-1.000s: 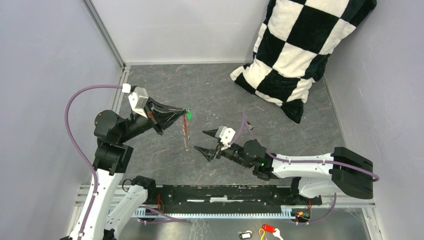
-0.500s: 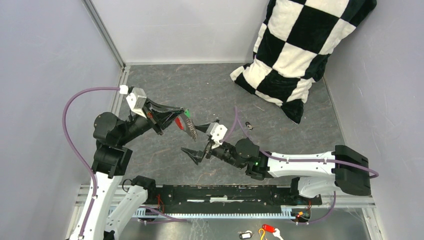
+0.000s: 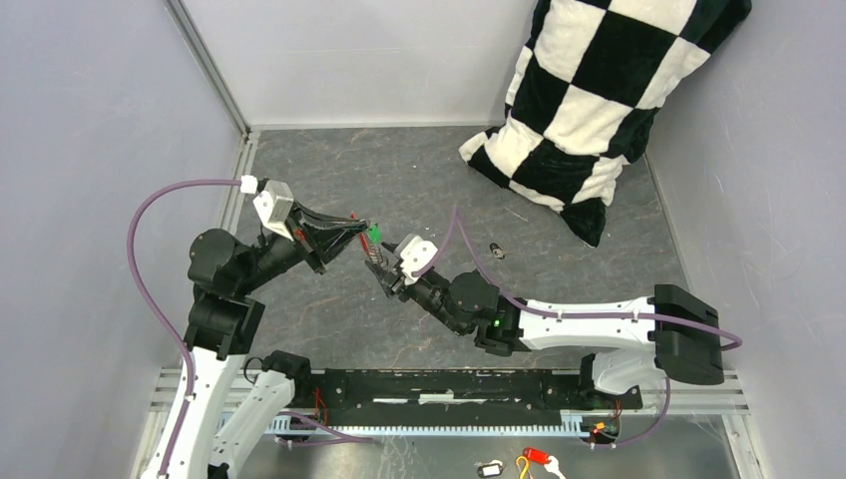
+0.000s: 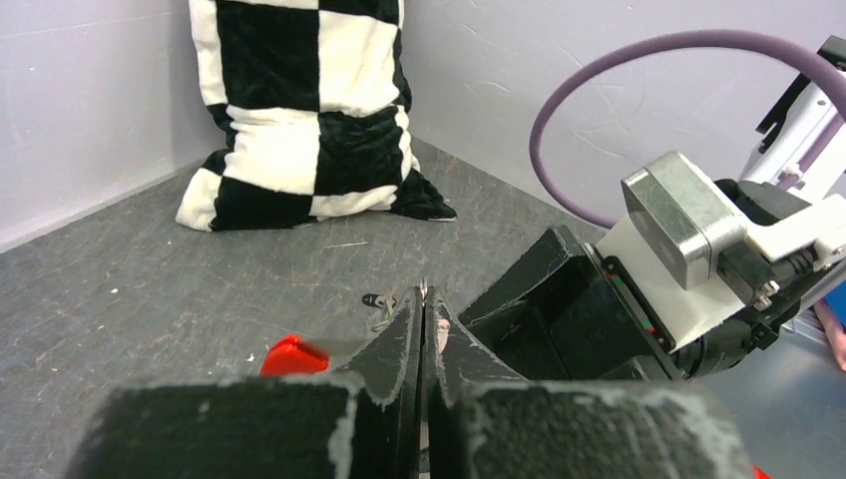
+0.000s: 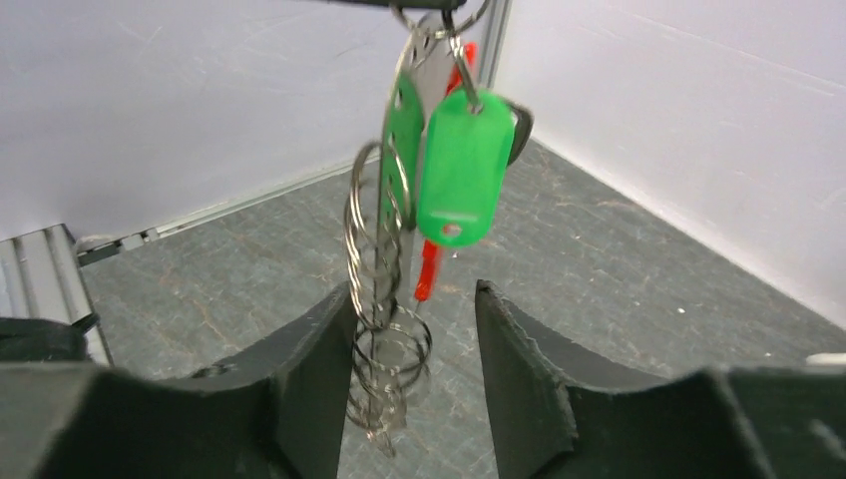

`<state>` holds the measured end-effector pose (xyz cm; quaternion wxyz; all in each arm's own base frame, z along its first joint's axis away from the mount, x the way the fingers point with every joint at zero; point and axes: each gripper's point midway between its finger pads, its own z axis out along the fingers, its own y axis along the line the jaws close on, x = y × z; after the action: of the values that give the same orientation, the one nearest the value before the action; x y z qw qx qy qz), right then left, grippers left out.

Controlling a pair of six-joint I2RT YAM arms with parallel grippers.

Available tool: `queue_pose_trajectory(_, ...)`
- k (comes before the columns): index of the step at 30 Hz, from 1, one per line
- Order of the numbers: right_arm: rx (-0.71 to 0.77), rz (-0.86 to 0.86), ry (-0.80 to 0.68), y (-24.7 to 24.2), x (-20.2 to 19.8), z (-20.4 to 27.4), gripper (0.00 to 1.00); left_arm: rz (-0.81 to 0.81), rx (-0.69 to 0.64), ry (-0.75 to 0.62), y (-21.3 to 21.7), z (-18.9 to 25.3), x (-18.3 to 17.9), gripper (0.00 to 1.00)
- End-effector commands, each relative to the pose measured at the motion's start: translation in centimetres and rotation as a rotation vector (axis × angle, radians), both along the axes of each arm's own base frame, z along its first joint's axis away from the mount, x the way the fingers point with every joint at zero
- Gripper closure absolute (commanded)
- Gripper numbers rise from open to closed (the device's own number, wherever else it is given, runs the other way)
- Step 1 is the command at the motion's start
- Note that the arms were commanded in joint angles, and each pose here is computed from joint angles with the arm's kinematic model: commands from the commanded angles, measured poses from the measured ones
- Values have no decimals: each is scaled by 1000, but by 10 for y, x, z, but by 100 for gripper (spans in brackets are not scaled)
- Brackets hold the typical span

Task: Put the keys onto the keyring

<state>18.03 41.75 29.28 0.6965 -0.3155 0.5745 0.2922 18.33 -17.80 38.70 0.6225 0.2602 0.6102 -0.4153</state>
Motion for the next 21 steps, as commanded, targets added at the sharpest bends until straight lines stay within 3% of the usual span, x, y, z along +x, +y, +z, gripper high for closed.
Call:
queue_pose_trajectory(1, 45, -49, -21, 8, 9, 30, 54, 8, -24, -18, 1, 7, -2, 98)
queue_pose_trajectory(7, 95, -78, 19, 10, 15, 39, 98, -2, -20, -16, 0, 3, -4, 98)
queue_pose_trajectory(8, 114, -82, 40, 9, 18, 39, 99, -5, -19, -14, 0, 2, -4, 97)
queue_pose_trajectory(9, 137, -81, 62, 6, 21, 40, 99, -9, -17, -13, -1, 2, -5, 92)
queue_pose_trajectory(12, 266, -20, 200, 0, 30, 37, 100, -10, 1, -11, -1, -1, -2, 54)
queue_pose_trajectory(15, 417, 71, 338, -11, 35, 32, 99, -5, 25, -47, 0, 10, 0, 3)
queue_pose_trajectory(21, 797, 204, 645, -44, 47, 34, 99, -30, 132, -113, -1, 22, 2, 0)
